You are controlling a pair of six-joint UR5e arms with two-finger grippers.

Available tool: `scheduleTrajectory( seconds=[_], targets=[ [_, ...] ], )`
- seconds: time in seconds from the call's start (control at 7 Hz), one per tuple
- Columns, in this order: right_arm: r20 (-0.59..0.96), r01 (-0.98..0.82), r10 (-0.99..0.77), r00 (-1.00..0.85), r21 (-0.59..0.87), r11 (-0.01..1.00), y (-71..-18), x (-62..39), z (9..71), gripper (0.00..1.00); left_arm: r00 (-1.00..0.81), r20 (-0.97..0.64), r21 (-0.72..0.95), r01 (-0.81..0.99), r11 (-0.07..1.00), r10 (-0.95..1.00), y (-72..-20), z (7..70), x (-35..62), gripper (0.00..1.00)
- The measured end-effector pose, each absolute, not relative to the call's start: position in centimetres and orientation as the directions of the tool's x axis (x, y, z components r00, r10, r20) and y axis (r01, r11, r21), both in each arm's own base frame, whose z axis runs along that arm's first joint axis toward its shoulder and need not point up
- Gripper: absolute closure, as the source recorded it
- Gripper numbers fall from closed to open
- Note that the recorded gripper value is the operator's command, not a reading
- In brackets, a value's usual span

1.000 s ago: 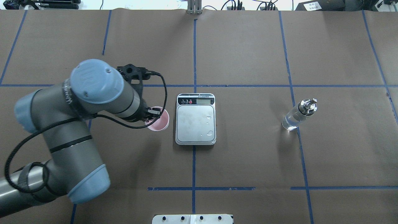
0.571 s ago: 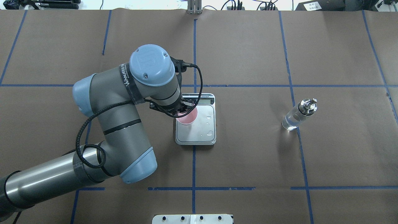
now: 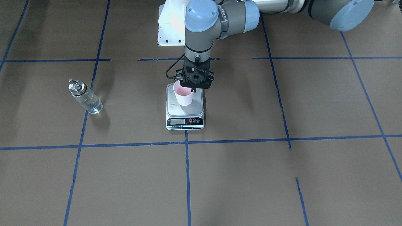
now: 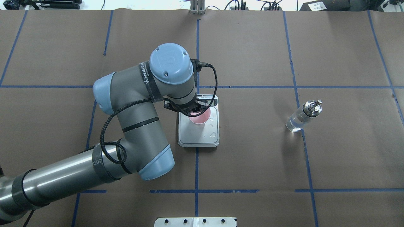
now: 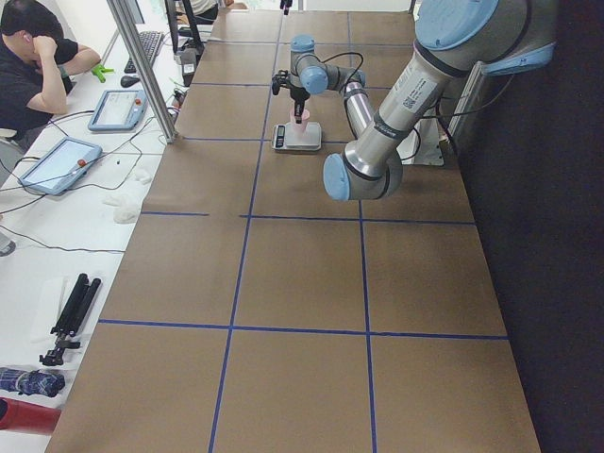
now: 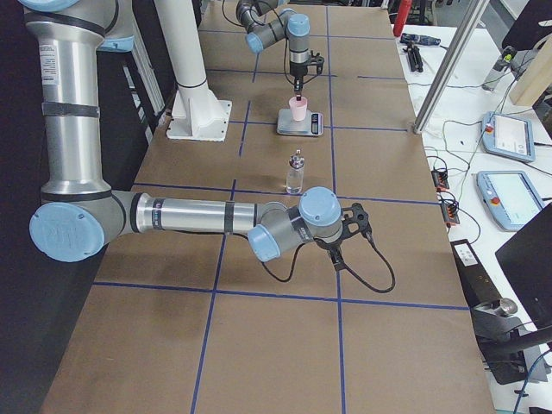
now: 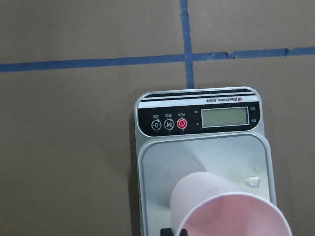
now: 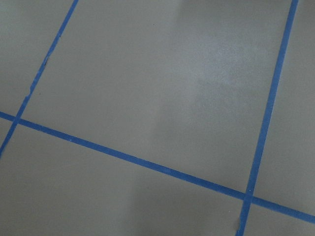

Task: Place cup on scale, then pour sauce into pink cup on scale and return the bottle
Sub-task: 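Carry the pink cup with the left gripper onto the scale, then open the left gripper and withdraw it from the cup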

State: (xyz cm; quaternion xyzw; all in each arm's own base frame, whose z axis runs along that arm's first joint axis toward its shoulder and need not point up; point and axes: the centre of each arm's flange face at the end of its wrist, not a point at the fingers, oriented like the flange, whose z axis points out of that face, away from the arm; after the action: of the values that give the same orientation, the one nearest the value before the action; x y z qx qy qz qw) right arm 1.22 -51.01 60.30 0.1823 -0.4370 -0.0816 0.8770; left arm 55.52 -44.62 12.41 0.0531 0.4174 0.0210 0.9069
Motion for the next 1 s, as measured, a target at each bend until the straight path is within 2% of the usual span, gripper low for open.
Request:
scheduleTrajectory(
  seconds=[0.14,0.29,0.71,1.0],
  targets=[
    [0.737,-0.017,-0.303,0.605,0.392,0.920,-51.0,1.2,60.2,0.00,0.648,-0.756,0.122,0.002,0.993,0.091,-44.9,12.6,56.0,0.11],
    [0.737,-0.017,-0.303,0.605,0.392,0.920,-51.1,1.2,60.2,0.00,0.646,-0.755,0.136,-0.008,0.991,0.109,-44.9,12.8,56.2,0.00],
    [0.737,-0.021,-0.311,0.600,0.404,0.915,-51.3,1.2,59.2,0.00,0.637,-0.750,0.198,-0.039,0.979,0.177,-44.8,10.9,52.0,0.00],
    [0.746,-0.040,-0.313,0.588,0.413,0.910,-51.3,1.0,57.0,0.00,0.673,-0.690,0.285,-0.087,0.955,0.267,-46.0,12.3,41.6,0.00]
  ],
)
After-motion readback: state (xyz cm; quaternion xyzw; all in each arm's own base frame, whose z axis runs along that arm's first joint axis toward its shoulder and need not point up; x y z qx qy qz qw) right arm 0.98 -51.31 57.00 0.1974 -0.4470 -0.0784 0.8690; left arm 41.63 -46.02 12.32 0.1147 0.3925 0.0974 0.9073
